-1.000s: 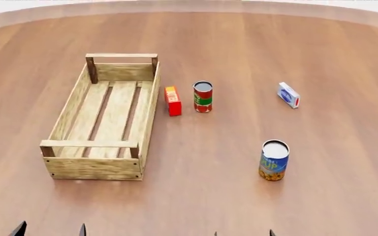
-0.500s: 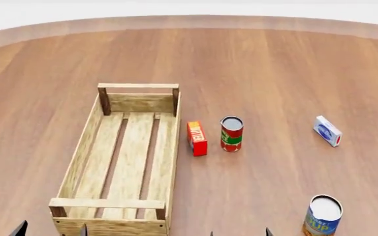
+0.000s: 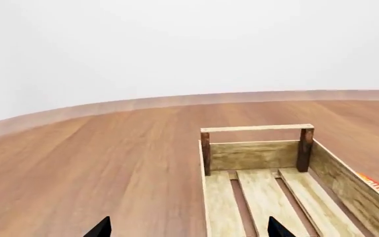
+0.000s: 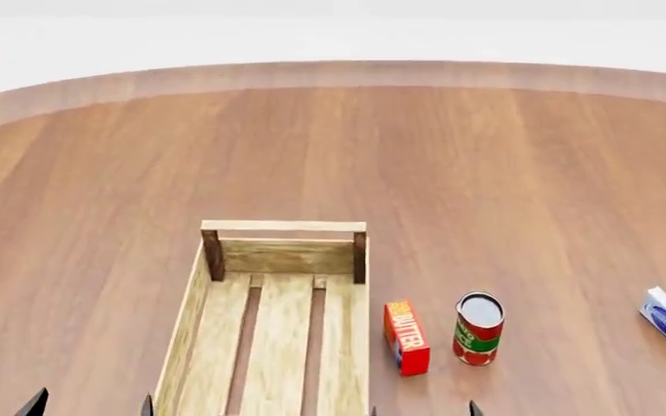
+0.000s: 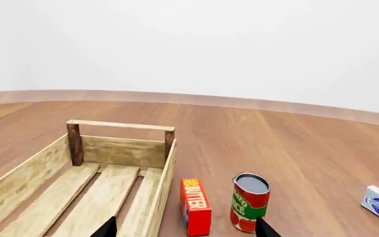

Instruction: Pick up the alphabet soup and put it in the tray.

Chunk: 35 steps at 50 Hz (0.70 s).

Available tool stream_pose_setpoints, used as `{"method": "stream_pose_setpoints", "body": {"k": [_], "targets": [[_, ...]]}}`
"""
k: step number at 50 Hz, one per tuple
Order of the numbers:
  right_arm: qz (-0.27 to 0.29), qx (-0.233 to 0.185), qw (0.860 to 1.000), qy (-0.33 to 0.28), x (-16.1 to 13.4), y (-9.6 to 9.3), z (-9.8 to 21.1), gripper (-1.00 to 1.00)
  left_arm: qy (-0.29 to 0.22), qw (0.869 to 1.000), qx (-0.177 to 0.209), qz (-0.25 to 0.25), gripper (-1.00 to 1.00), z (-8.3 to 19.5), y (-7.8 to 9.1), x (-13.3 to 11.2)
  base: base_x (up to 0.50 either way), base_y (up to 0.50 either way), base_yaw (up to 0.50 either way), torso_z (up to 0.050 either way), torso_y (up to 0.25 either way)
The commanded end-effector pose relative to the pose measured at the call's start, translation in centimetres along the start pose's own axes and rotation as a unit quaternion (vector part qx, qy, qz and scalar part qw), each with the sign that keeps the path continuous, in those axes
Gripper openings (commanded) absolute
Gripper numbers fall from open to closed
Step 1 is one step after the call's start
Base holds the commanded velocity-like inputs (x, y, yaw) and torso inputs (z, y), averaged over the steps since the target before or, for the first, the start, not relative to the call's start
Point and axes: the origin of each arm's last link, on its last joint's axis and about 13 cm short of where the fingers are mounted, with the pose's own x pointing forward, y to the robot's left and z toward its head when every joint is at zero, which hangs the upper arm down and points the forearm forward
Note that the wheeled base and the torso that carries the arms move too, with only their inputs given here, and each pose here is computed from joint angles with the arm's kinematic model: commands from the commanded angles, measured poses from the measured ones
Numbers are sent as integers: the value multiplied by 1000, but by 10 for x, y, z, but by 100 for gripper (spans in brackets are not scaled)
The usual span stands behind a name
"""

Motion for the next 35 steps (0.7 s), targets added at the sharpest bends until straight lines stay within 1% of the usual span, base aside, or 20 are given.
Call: {"method": "stream_pose_setpoints", "body": {"k": [1,16,20,27,28,30,35], "targets": [[-16,18,1000,9,1,-2,-1,100,-1,1000,1,0,100,0,0,0,0,0,0,0,15],[-25,20,999,12,0,-3,-1,100,-1,1000,3,2,100,0,1,-1,0,0,0,0,0],[-43,23,999,21,1,-5,-1,100,0,1000,3,2,100,0,1,-1,0,0,0,0,0],[-106,31,993,39,0,-12,-2,100,1,1000,4,4,100,0,1,-1,0,0,0,0,0],[-112,27,992,43,-1,-12,-2,100,1,1000,4,4,100,0,1,-1,0,0,0,0,0],[-119,35,991,49,-2,-13,-2,100,1,1000,4,4,100,0,1,-1,0,0,0,0,0],[-146,38,988,42,-6,-18,1,100,2,1000,5,5,100,-1,1,-1,0,0,0,0,0]]}}
